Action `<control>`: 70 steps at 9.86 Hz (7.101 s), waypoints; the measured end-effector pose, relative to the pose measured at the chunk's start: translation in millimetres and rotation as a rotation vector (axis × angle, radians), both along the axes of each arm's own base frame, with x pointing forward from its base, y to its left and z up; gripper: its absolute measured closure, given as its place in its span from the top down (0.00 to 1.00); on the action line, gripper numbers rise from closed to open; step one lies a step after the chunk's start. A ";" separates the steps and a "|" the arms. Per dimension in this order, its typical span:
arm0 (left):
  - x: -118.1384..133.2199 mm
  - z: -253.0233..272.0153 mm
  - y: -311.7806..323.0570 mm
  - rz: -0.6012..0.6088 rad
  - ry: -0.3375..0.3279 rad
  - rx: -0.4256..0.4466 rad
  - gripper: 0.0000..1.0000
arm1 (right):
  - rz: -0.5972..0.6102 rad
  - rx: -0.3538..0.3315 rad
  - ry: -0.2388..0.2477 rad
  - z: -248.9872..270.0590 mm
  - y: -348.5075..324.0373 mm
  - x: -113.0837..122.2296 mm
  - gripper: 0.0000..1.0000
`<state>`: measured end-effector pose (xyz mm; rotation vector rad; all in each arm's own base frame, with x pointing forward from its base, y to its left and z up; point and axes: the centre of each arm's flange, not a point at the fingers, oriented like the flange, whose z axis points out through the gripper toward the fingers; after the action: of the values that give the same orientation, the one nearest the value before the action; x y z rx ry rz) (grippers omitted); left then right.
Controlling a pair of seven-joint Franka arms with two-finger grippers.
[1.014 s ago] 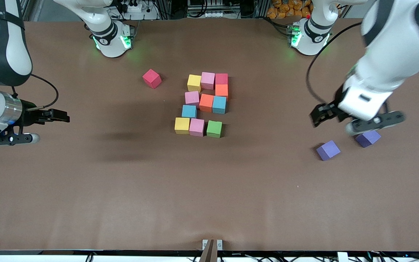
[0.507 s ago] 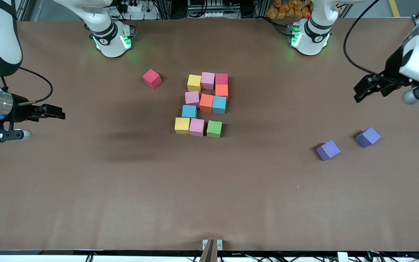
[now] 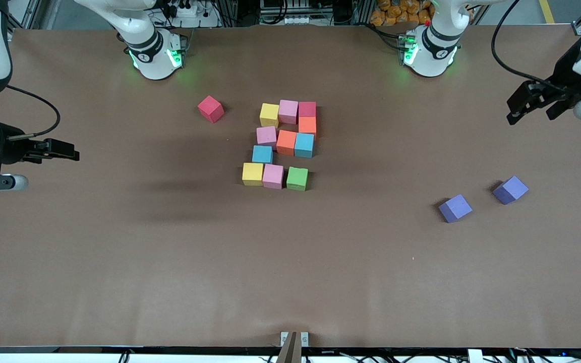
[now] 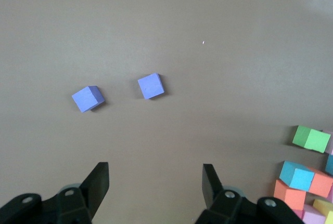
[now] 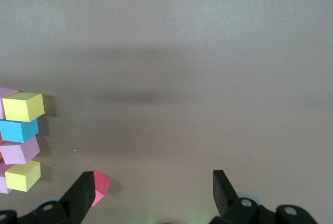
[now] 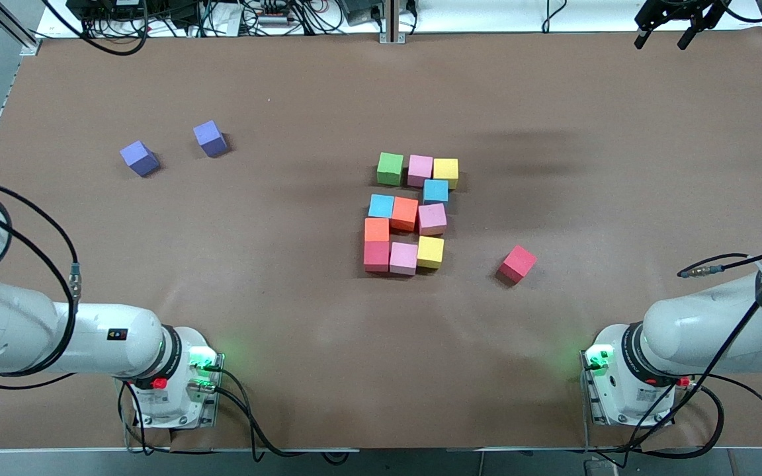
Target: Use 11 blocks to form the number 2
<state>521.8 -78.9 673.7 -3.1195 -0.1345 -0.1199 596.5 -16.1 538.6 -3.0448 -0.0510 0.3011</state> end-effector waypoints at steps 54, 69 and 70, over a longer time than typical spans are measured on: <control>11.3 -24.6 47.9 0.008 0.063 -0.009 0.81 | -0.077 -0.024 -0.118 144.4 -51.7 -75.6 1.00; 20.0 -43.1 25.7 -0.033 0.098 -0.009 0.81 | -0.103 -0.038 -0.162 88.7 26.3 -56.2 1.00; 20.5 -44.1 25.8 -0.033 0.099 -0.009 0.81 | -0.103 -0.038 -0.166 86.1 37.5 -55.5 1.00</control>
<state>542.3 -53.2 629.6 -3.1297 -0.0818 0.0355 541.0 21.4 624.7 -3.0893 0.1029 0.0424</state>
